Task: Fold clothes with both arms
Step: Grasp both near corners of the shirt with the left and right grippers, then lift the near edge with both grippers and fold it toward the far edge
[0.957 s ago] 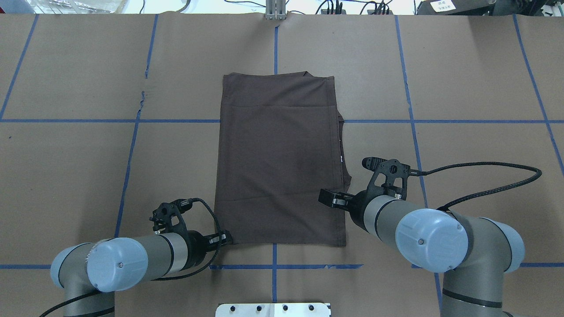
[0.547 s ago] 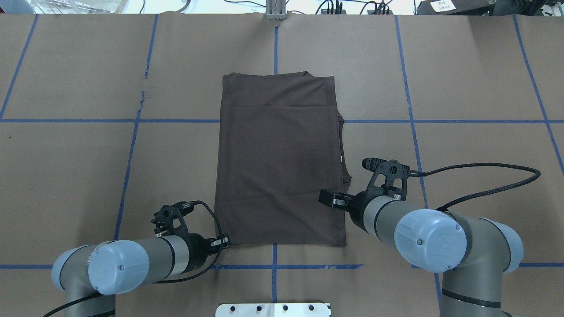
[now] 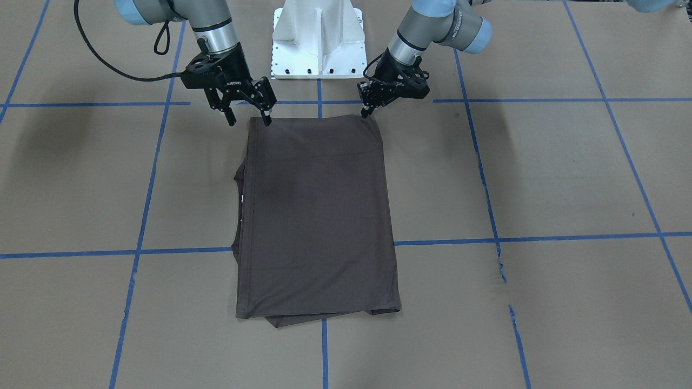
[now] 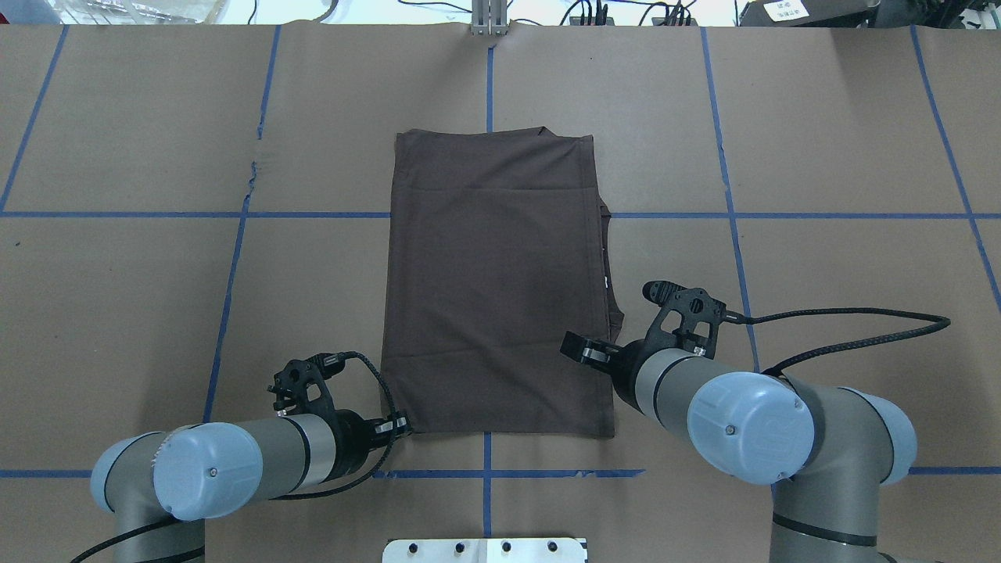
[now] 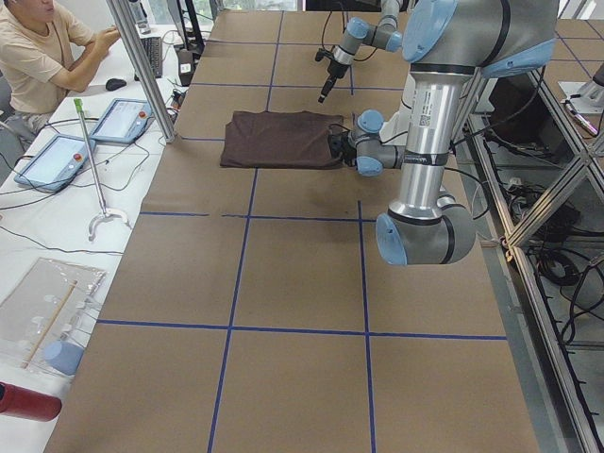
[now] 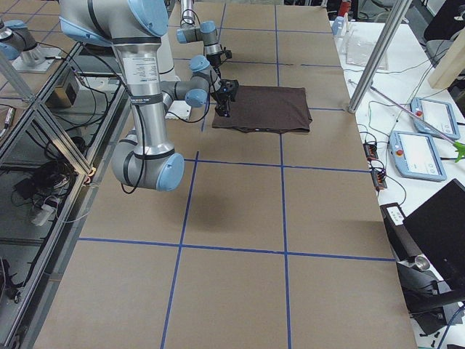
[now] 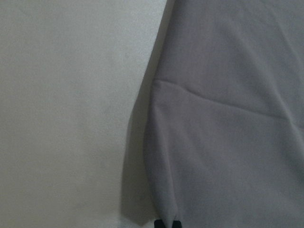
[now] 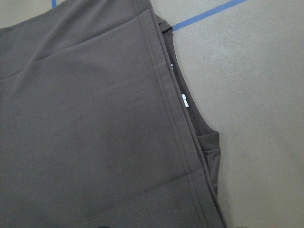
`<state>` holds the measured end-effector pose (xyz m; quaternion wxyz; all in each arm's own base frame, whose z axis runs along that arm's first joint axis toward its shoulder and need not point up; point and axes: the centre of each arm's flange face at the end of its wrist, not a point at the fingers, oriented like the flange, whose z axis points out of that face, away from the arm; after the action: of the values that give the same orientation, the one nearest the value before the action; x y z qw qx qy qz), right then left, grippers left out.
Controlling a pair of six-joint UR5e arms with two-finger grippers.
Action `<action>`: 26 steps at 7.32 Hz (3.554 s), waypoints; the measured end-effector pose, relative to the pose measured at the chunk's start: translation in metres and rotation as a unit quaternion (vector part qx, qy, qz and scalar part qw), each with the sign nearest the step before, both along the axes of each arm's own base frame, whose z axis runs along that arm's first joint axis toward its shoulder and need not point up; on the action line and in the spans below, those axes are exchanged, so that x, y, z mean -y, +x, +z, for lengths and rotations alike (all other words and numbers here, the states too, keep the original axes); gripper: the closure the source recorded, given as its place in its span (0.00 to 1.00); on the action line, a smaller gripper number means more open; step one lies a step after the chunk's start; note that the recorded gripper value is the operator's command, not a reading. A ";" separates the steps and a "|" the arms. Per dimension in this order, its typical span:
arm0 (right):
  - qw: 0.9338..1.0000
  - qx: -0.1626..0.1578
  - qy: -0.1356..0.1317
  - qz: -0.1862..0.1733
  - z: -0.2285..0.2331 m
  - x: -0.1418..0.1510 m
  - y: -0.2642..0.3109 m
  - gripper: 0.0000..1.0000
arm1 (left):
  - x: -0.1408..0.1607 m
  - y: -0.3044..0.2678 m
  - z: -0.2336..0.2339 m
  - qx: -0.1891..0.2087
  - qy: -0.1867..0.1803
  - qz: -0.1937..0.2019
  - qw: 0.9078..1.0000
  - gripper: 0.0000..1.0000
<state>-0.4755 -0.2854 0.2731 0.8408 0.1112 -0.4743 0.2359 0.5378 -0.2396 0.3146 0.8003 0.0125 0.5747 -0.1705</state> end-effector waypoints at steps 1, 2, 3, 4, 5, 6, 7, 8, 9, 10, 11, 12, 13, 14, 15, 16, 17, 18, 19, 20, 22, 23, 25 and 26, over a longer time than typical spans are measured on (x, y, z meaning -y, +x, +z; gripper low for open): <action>0.999 0.000 -0.031 0.016 -0.010 -0.003 -0.009 0.19 | 0.000 0.000 -0.001 -0.001 0.000 0.000 1.000 1.00; 0.998 -0.017 -0.054 0.021 -0.018 -0.007 -0.021 0.19 | 0.000 0.000 -0.002 -0.002 0.000 -0.001 1.000 1.00; 0.997 -0.039 -0.069 0.018 -0.017 -0.012 -0.034 0.19 | 0.001 0.000 -0.002 -0.002 0.000 -0.001 1.000 1.00; 0.995 -0.055 -0.081 0.008 -0.011 -0.016 -0.047 0.19 | 0.001 0.000 -0.003 -0.003 0.000 -0.003 1.000 1.00; 0.994 -0.067 -0.091 -0.002 -0.005 -0.019 -0.060 0.22 | 0.002 -0.001 -0.003 -0.003 0.001 -0.007 1.000 1.00; 0.992 -0.075 -0.097 -0.010 -0.001 -0.023 -0.069 0.23 | 0.003 -0.001 -0.004 -0.004 0.003 -0.011 1.000 1.00; 0.991 -0.083 -0.104 -0.016 0.005 -0.026 -0.077 0.24 | 0.004 -0.001 -0.004 -0.004 0.003 -0.013 1.000 1.00; 0.990 -0.091 -0.109 -0.019 0.011 -0.027 -0.083 0.24 | 0.004 -0.002 -0.004 -0.004 0.004 -0.014 1.000 1.00; 0.989 -0.096 -0.111 -0.020 0.016 -0.027 -0.087 0.26 | 0.004 -0.002 -0.004 -0.004 0.004 -0.014 1.000 1.00; 0.989 -0.098 -0.112 -0.020 0.017 -0.027 -0.090 0.27 | 0.004 -0.002 -0.004 -0.004 0.004 -0.014 1.000 1.00; 0.989 -0.098 -0.112 -0.020 0.015 -0.026 -0.094 0.27 | 0.004 -0.002 -0.004 -0.004 0.004 -0.014 1.000 1.00; 0.988 -0.099 -0.113 -0.020 0.015 -0.024 -0.101 0.27 | 0.004 -0.002 -0.004 -0.004 0.004 -0.014 1.000 1.00; 0.988 -0.101 -0.114 -0.019 0.017 -0.023 -0.106 0.37 | 0.004 -0.002 -0.004 -0.004 0.004 -0.014 1.000 1.00; 0.988 -0.100 -0.116 -0.017 0.015 -0.023 -0.109 0.69 | 0.004 -0.002 -0.004 -0.004 0.004 -0.014 1.000 1.00; 0.988 -0.095 -0.123 -0.011 0.012 -0.023 -0.111 1.00 | 0.004 -0.002 -0.004 -0.004 0.004 -0.014 1.000 1.00; 0.987 -0.086 -0.136 0.003 0.010 -0.023 -0.112 1.00 | 0.004 -0.002 -0.004 -0.004 0.004 -0.014 1.000 1.00; 0.986 -0.079 -0.147 0.014 0.008 -0.023 -0.113 1.00 | 0.003 -0.002 -0.004 -0.003 0.004 -0.014 1.000 1.00; 0.985 -0.075 -0.152 0.019 0.008 -0.023 -0.113 1.00 | 0.003 -0.002 -0.003 -0.003 0.004 -0.014 1.000 1.00; 0.985 -0.072 -0.155 0.022 0.007 -0.023 -0.112 1.00 | 0.003 -0.001 -0.003 -0.003 0.004 -0.013 1.000 1.00; 0.985 -0.069 -0.157 0.026 0.005 -0.021 -0.111 1.00 | 0.003 -0.001 -0.004 -0.003 0.004 -0.013 1.000 1.00; 0.985 -0.065 -0.159 0.032 0.003 -0.017 -0.108 1.00 | 0.002 -0.001 -0.004 -0.004 0.004 -0.013 1.000 1.00; 0.985 -0.064 -0.159 0.033 0.003 -0.016 -0.107 1.00 | 0.002 -0.001 -0.004 -0.004 0.004 -0.013 1.000 1.00; 0.985 -0.056 -0.158 0.033 -0.004 -0.016 -0.102 1.00 | 0.003 -0.004 -0.007 -0.006 0.006 -0.012 1.000 1.00; 0.986 -0.042 -0.156 0.032 -0.017 -0.017 -0.090 1.00 | 0.003 -0.014 -0.019 -0.011 0.008 -0.008 1.000 1.00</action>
<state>-0.5659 -0.2687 0.2565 0.8589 0.0039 -0.3927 0.3287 0.5233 -0.2429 0.2961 0.7924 0.0217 0.5847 -0.1727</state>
